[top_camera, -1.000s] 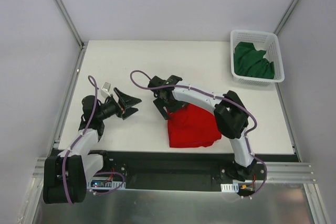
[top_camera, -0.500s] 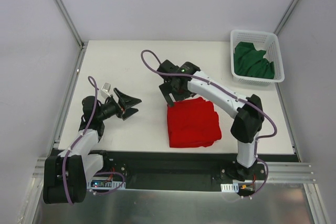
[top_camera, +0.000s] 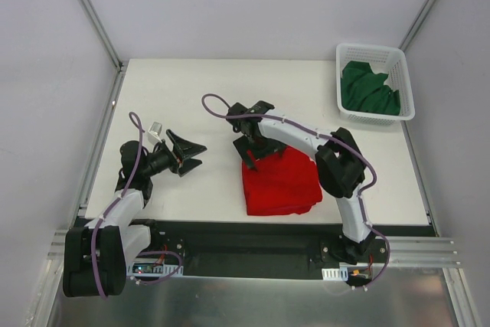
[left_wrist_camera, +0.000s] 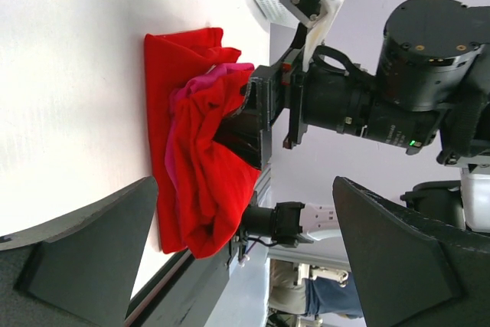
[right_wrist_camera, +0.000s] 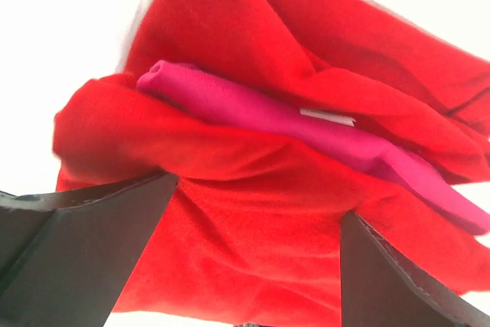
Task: Fold and stack the t-shirts
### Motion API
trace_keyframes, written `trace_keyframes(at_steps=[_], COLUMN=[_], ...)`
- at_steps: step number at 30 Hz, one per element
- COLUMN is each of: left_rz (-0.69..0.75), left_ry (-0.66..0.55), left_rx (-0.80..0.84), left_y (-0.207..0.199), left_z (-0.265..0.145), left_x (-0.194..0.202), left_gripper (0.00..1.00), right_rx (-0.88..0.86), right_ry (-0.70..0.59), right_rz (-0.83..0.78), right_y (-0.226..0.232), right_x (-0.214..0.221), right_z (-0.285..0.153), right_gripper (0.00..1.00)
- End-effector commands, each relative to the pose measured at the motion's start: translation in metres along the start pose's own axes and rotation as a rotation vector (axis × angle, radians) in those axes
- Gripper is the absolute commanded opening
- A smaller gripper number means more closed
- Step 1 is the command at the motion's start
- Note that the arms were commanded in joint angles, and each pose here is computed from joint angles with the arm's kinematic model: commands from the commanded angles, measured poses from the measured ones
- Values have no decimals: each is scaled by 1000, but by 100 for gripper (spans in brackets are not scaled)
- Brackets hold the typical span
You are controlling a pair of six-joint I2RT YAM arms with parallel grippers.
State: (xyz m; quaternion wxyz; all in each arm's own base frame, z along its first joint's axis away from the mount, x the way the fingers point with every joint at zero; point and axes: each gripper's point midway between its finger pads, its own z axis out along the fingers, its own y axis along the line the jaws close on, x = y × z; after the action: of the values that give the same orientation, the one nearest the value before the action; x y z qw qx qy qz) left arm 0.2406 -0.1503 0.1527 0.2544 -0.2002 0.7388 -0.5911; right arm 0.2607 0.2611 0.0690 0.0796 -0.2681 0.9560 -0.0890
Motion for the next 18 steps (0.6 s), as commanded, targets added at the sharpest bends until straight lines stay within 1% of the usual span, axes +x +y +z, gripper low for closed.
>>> trace_keyframes(at_steps=[1, 2, 3, 4, 5, 9, 10, 13, 14, 15, 16, 17, 18], left_rz=[52, 57, 57, 53, 54, 48, 44, 40, 43, 45, 45, 47, 45], left_ry=[14, 13, 13, 14, 14, 18, 19, 21, 20, 21, 24, 25, 25], left_rx=[30, 32, 33, 32, 32, 24, 22, 21, 20, 21, 19, 19, 19], left_y=[-6, -8, -8, -7, -7, -3, -3, -3, -3, -4, -4, -5, -5], left_z=[-1, -1, -1, -1, -1, -1, -1, -1, -1, -1, -1, -1, -1], left_x=[1, 0, 0, 1, 1, 3, 3, 3, 2, 2, 2, 1, 1], left_gripper=[99, 100, 99, 99, 99, 99, 99, 99, 99, 99, 99, 99, 99], right_rx=[5, 14, 32, 46, 48, 39, 50, 16, 19, -5, -18, -2, -23], right_ry=[-70, -71, -100, -91, -117, -135, -99, -79, -33, -26, -49, -16, 2], right_rz=[45, 61, 94, 99, 120, 190, 221, 273, 273, 269, 262, 206, 169], right_y=[-9, -19, -28, -36, -43, -52, -51, -46, -42, -37, -36, -38, -36], right_x=[-17, -14, -20, -15, -15, -4, 7, 21, 36, 40, 40, 51, 55], right_z=[-24, -35, -49, -59, -73, -98, -95, -90, -76, -71, -70, -63, -61], right_gripper=[96, 96, 96, 96, 96, 96, 96, 96, 96, 96, 96, 96, 96])
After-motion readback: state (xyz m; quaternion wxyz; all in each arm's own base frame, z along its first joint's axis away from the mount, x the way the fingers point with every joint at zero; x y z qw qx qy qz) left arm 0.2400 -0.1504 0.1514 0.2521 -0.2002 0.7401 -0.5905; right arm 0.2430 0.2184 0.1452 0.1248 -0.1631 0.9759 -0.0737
